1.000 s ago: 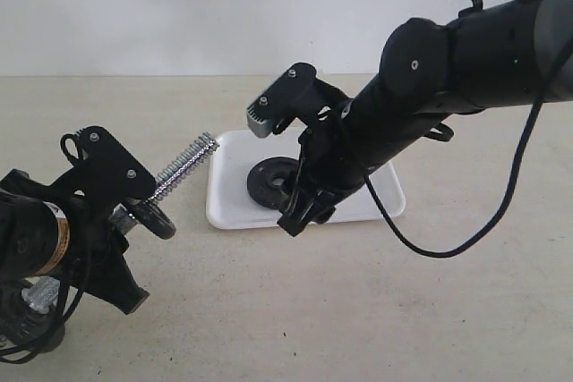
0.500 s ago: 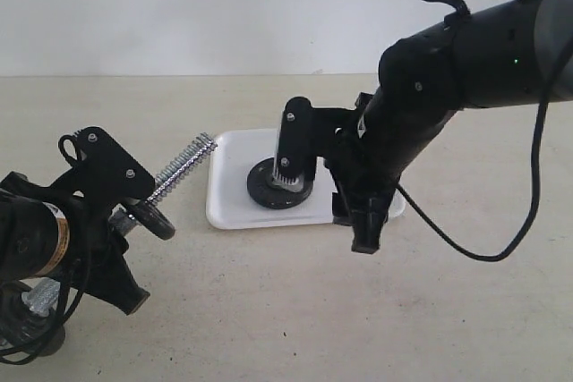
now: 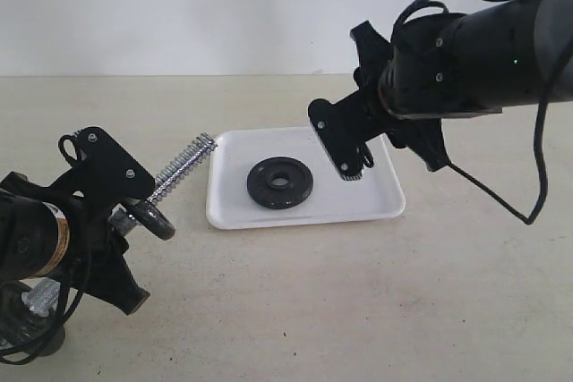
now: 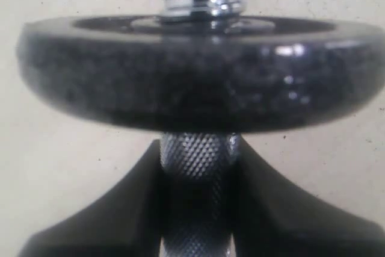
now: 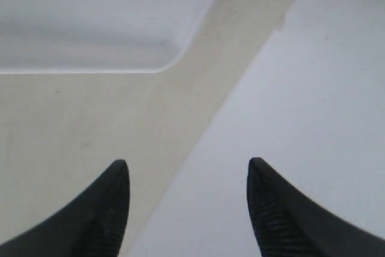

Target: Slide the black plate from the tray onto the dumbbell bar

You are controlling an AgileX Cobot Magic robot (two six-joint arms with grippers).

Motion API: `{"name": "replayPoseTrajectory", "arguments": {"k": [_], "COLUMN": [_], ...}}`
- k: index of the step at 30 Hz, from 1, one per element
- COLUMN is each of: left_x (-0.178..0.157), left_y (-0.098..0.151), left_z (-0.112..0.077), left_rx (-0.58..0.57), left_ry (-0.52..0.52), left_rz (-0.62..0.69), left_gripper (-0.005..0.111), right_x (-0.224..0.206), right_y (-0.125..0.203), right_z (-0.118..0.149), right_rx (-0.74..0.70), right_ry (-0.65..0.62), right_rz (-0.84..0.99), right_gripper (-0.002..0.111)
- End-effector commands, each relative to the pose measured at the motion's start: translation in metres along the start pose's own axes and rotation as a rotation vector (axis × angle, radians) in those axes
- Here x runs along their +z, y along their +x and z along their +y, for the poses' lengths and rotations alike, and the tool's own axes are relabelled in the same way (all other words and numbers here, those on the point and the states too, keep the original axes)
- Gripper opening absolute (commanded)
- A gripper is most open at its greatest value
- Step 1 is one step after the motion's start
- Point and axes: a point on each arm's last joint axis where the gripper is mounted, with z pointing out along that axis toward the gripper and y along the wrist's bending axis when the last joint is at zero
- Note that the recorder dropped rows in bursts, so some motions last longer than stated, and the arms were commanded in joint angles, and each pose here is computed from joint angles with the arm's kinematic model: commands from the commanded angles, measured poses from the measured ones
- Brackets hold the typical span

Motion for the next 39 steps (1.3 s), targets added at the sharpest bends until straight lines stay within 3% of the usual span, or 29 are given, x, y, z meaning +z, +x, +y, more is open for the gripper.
{"name": "replayPoseTrajectory", "arguments": {"k": [1,5,7,10,13,24,31,35,39], "left_x": [-0.012,-0.012,-0.012,-0.012,-0.012,-0.012,-0.012,-0.012,-0.012], "left_y": [-0.014,-0.015,-0.015,-0.015,-0.015,-0.015,-0.015,-0.015,-0.015], "left_z": [0.009,0.009,0.009,0.008,0.008,0.007,0.006,0.006,0.006], "left_rx": [-0.003,-0.002,-0.002,-0.005,-0.005,-0.011,-0.011,-0.011,-0.022], "left_ry": [-0.033,-0.024,-0.024,-0.023,-0.023,-0.003,-0.001,-0.001,0.002], "left_rz": [-0.078,-0.082,-0.082,-0.082,-0.082,-0.089,-0.091,-0.091,-0.086], "left_gripper": [0.004,0.004,0.004,0.004,0.004,0.004,0.004,0.004,0.004], "right_x": [-0.005,-0.006,-0.006,-0.006,-0.006,-0.005,0.013,0.03,0.035], "right_y": [-0.004,-0.006,-0.008,-0.013,-0.016,-0.026,-0.042,-0.058,-0.07], "right_z": [-0.012,-0.012,-0.011,-0.008,-0.005,0.008,0.04,0.07,0.084], "right_rx": [0.287,0.775,0.946,1.076,1.177,1.38,1.33,1.258,1.222], "right_ry": [0.107,0.095,0.07,0.002,-0.06,-0.25,-0.463,-0.65,-0.777], "right_rz": [-0.023,-0.062,-0.084,-0.119,-0.134,-0.117,0.028,0.134,0.124], "right_gripper": [0.052,0.047,0.04,0.032,0.033,0.046,0.05,0.05,0.05]}}
